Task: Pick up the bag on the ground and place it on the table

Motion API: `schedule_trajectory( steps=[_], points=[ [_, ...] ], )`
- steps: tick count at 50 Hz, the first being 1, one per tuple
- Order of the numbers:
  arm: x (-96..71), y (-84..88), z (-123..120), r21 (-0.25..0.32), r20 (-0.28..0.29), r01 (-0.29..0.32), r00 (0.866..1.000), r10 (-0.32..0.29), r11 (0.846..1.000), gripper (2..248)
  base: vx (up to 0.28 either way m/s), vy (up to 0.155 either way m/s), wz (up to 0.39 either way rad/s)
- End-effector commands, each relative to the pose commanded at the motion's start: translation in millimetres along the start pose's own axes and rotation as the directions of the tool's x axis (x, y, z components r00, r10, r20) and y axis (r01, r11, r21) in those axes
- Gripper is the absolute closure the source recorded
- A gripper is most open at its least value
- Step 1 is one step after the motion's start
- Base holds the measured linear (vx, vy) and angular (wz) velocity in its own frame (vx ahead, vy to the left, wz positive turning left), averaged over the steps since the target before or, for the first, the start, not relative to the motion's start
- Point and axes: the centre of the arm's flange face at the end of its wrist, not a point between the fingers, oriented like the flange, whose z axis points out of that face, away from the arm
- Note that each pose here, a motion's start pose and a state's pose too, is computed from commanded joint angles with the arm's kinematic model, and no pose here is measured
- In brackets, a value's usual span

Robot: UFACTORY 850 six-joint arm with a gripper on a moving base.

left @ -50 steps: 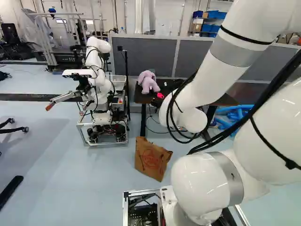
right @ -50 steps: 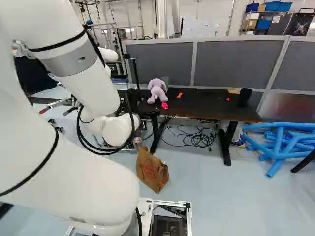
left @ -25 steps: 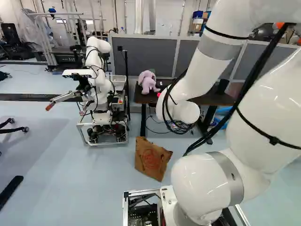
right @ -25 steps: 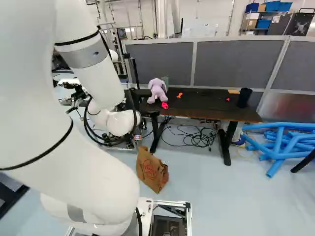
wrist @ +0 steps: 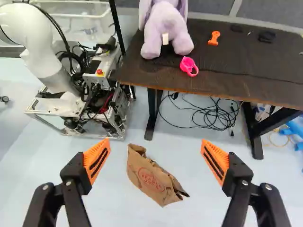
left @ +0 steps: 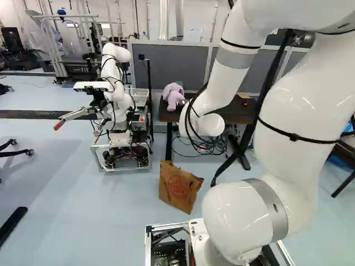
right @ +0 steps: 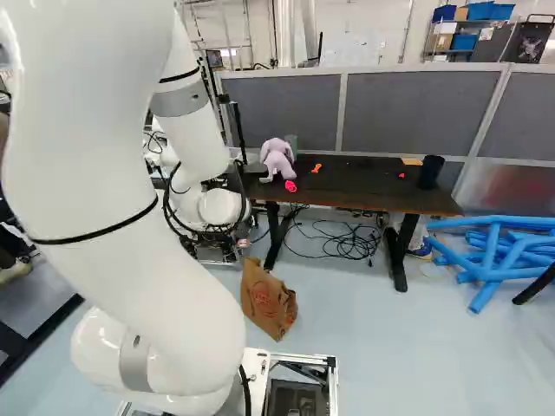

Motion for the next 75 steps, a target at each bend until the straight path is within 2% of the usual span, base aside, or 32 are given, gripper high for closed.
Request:
schedule_trajectory(
  steps=[18,36,54,75],
  points=[
    [-1.4,-4.8,39.6,0.009,0.109,0.007,0.994,-0.008,1.000,3,0.000,0.000,0.000],
    [-1.0,-12.1,80.4,0.021,0.171,0.017,0.985,-0.021,1.000,3,0.000,0.000,0.000],
    [-4.4,-22.2,120.7,0.039,0.245,0.033,0.969,-0.041,0.999,3,0.000,0.000,0.000],
    [-8.0,-35.2,168.7,0.079,0.296,0.073,0.951,-0.093,0.994,3,0.000,0.000,0.000]
  ],
)
